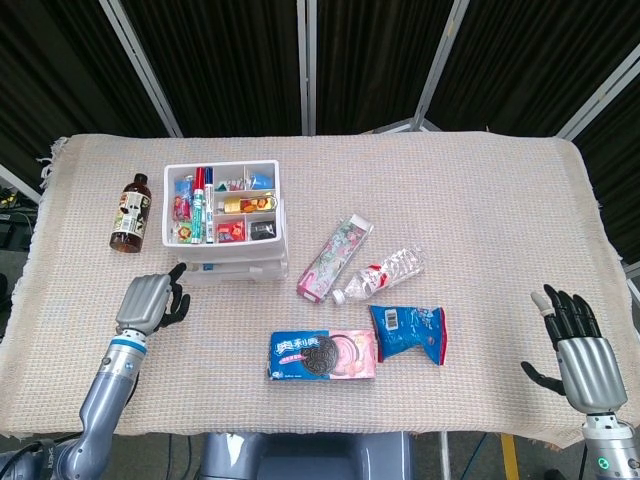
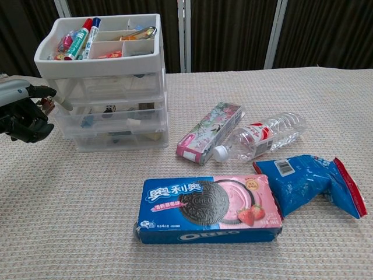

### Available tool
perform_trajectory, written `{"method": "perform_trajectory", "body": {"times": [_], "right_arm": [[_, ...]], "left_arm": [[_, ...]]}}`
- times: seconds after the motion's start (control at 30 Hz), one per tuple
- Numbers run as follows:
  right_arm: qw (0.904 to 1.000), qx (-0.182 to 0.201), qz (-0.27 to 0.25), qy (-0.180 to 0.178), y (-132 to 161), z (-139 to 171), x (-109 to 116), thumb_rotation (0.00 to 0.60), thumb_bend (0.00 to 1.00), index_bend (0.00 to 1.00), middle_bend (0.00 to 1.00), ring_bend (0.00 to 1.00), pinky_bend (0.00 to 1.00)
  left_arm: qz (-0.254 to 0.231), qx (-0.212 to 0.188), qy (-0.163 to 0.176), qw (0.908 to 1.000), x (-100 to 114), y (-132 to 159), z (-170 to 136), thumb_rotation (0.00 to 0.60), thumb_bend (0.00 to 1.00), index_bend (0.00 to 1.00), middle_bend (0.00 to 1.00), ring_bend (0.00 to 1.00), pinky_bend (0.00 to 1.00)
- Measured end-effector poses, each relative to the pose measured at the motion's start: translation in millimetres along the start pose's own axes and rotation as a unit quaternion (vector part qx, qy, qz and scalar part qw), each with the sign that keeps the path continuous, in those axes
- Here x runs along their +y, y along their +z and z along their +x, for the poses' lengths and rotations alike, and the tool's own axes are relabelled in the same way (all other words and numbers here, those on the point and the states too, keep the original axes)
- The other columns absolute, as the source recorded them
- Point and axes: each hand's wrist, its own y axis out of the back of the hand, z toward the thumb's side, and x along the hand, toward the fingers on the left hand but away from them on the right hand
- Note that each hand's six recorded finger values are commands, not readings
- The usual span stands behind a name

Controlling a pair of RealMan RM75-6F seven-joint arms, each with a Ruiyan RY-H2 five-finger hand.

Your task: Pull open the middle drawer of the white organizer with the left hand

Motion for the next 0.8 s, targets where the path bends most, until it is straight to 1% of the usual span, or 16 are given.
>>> {"method": "perform_trajectory", "body": {"times": [0.2, 0.27, 0.33, 0.43, 0.5, 0.8], "right_arm": [[1.0, 0.0, 0.0, 0.001, 0.0, 0.0, -0.5, 0.6, 0.06, 0.0, 0.0, 0.0, 0.0], [1.0, 0.0, 0.0, 0.002, 0.0, -0.1, -0.8, 0.6, 0.06, 0.0, 0.0, 0.0, 0.0], [1.0, 0.0, 0.001, 0.002, 0.1, -0.2, -0.9, 0.6, 0.06, 0.0, 0.0, 0.0, 0.0], [1.0, 0.0, 0.001, 0.002, 0.3, -0.2, -0.7, 0.6, 0.06, 0.0, 0.0, 0.0, 0.0], [1.0, 0.0, 0.001, 0.002, 0.3, 0.1, -0.8, 0.6, 0.06, 0.0, 0.0, 0.0, 0.0], [1.0, 0.0, 0.001, 0.001, 0.8, 0.5, -0.4, 0.6, 0.06, 0.0, 0.0, 0.0, 0.0]], "left_arm": [[0.005, 0.007, -0.016, 0.9998, -5.6, -2.4, 2.4, 0.6, 0.58, 0.23, 0.79, 0.82, 0.65], [0.008, 0.009, -0.021, 0.9997, -7.4, -3.1, 2.7, 0.6, 0.58, 0.25, 0.79, 0.82, 0.65], [0.01, 0.01, -0.027, 0.9995, -9.3, -3.7, 2.1, 0.6, 0.58, 0.29, 0.8, 0.82, 0.65], [0.009, 0.009, -0.034, 0.9993, -11.1, -3.6, -0.1, 0.6, 0.58, 0.34, 0.8, 0.83, 0.65], [0.007, 0.007, -0.038, 0.9992, -11.3, -3.2, -2.4, 0.6, 0.59, 0.35, 0.8, 0.83, 0.66], [0.008, -0.008, -0.047, 0.9988, -13.4, -1.9, -16.6, 0.6, 0.59, 0.36, 0.8, 0.83, 0.66]]}}
